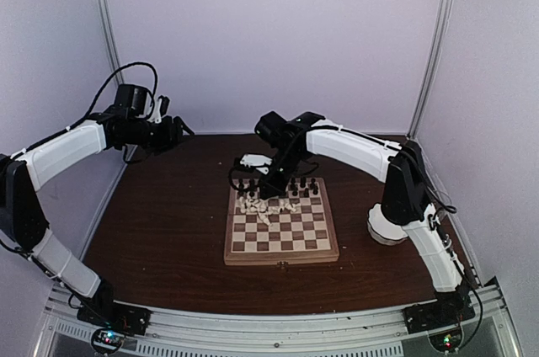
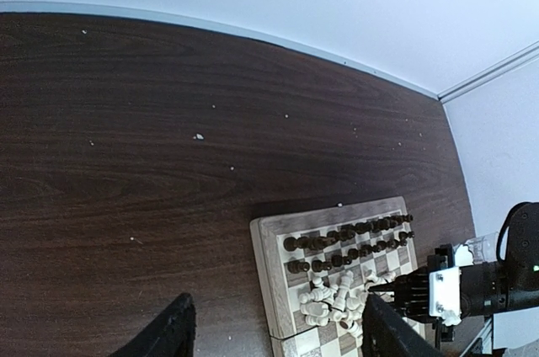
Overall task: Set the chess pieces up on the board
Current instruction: Pick up the king from the chessboard, then place the king on e1.
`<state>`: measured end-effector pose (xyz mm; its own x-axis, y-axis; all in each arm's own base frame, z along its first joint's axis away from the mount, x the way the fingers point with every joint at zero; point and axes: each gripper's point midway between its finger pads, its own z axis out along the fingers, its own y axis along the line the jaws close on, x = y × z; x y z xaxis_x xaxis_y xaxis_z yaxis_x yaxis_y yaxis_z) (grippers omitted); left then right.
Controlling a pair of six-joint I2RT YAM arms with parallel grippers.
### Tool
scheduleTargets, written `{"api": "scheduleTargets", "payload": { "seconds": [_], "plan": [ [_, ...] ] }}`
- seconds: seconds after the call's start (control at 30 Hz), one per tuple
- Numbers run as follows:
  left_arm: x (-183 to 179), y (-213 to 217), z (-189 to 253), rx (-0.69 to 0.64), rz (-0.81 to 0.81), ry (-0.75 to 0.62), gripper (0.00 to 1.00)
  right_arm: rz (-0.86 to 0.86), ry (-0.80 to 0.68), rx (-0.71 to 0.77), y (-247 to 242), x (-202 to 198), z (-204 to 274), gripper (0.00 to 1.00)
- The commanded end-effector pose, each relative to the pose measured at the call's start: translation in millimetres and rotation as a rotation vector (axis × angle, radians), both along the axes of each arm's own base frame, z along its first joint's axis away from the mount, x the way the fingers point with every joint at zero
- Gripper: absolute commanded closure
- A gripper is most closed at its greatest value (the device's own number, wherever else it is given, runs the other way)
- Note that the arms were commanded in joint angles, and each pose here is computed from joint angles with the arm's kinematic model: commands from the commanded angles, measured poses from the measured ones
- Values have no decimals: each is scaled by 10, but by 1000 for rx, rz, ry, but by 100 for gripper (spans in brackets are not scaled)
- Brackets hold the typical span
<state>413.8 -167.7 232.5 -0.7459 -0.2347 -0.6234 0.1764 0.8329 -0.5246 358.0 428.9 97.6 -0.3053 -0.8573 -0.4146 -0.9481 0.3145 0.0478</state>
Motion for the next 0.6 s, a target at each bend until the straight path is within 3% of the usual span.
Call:
{"api": "scheduleTargets", "payload": {
  "seconds": [0.0, 0.57],
  "plan": [
    [57, -16, -18, -16, -6, -10, 32, 4, -74, 30, -41, -10, 434, 95],
    [68, -30, -92, -16, -12, 8, 33, 5, -122, 53, -231, -149, 788, 96]
  ]
}}
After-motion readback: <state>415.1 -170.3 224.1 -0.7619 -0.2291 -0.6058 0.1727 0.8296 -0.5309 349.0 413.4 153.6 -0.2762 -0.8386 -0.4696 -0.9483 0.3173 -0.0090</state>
